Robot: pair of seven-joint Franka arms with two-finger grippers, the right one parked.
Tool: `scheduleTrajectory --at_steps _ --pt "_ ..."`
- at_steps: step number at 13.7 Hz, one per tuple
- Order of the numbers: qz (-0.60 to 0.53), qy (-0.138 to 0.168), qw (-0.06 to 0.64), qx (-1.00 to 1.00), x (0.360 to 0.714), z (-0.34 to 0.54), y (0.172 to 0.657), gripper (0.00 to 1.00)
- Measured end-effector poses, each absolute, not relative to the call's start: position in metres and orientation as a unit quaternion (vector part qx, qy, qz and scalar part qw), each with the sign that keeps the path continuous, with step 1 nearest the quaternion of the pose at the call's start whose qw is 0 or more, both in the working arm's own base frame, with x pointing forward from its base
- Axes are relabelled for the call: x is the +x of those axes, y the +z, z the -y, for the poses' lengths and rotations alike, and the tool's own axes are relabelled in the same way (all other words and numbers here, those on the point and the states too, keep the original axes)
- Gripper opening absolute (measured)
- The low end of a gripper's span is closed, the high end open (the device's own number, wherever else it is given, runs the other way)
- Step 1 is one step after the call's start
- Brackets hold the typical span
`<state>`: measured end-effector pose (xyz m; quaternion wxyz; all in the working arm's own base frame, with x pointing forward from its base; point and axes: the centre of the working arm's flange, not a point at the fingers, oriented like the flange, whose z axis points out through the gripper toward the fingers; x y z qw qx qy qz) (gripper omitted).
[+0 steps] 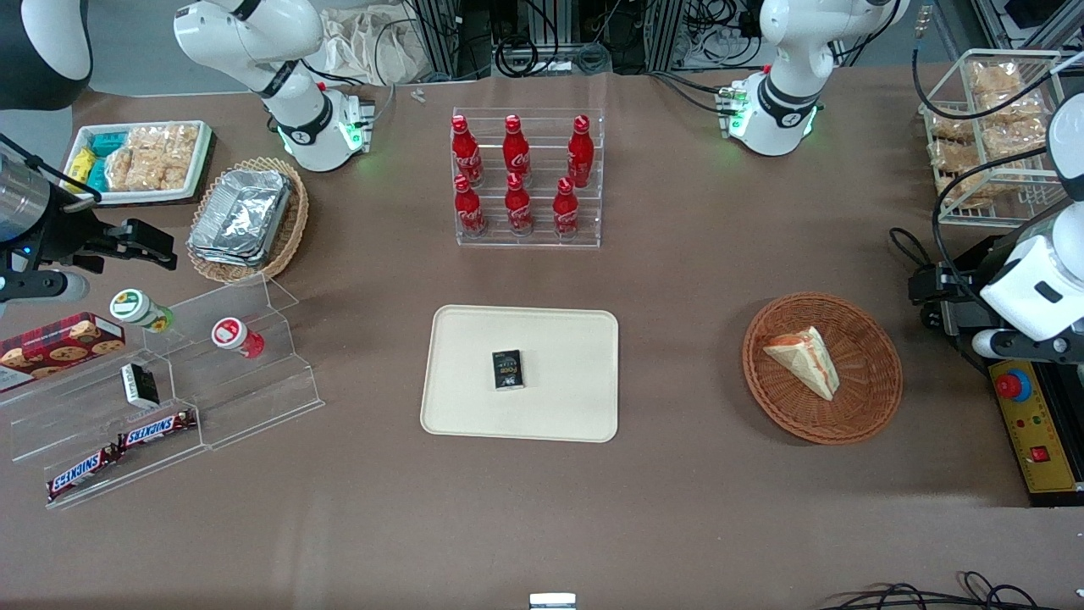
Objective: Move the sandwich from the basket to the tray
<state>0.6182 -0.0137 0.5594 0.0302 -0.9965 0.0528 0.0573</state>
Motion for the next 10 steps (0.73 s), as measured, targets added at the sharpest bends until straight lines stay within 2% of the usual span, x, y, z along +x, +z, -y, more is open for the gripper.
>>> scheduleTrajectory --at_steps 5,10 --pt "-0.039 0.063 0.028 -0.997 0.624 0.014 0.542 1.0" --pt "0.003 0.056 0.028 -0.998 0.627 0.024 0.463 1.0"
